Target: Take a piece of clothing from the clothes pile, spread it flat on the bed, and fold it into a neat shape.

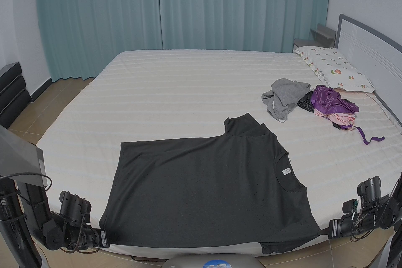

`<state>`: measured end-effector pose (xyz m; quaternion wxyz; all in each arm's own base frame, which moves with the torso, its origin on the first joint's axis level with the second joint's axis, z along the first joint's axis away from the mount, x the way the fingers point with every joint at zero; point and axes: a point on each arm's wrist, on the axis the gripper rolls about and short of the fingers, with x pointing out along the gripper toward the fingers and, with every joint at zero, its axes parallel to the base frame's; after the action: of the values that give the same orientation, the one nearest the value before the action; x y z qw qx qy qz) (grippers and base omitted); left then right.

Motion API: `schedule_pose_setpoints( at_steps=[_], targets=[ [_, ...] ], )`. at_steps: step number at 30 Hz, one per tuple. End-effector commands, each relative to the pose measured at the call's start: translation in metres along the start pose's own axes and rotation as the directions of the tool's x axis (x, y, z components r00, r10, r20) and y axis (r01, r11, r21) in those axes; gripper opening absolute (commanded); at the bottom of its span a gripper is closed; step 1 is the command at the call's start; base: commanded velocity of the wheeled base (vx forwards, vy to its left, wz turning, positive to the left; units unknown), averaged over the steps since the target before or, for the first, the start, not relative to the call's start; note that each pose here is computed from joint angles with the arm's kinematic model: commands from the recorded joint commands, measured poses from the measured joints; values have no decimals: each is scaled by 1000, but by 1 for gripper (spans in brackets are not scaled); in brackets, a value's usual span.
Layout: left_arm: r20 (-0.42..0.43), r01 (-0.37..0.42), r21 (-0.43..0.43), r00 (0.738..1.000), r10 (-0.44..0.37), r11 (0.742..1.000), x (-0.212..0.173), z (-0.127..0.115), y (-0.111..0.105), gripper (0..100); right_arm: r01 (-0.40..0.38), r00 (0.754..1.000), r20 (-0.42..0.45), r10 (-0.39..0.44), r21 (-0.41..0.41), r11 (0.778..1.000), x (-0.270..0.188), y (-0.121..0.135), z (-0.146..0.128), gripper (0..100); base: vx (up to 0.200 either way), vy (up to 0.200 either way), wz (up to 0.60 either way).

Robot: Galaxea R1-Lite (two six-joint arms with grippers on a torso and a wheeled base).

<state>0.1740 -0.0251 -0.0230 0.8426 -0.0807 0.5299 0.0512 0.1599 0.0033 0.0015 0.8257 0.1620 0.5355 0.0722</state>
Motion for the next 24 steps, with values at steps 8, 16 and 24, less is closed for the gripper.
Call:
schedule_pose_setpoints(
  at_steps=[8,16,24],
  targets=[
    [120,44,-58,992,-37,997,-8,20,-6,0,-41,980,193,50,-51,998,-19,10,20,0,0,0,0],
    [275,94,-152,960,-49,984,-8,58,-19,0,-71,955,289,65,10,997,-10,22,65,0,0,0,0],
    [350,99,-186,936,-28,978,-10,74,-25,0,-75,944,325,64,21,997,-4,24,85,0,0,0,0]
  ],
)
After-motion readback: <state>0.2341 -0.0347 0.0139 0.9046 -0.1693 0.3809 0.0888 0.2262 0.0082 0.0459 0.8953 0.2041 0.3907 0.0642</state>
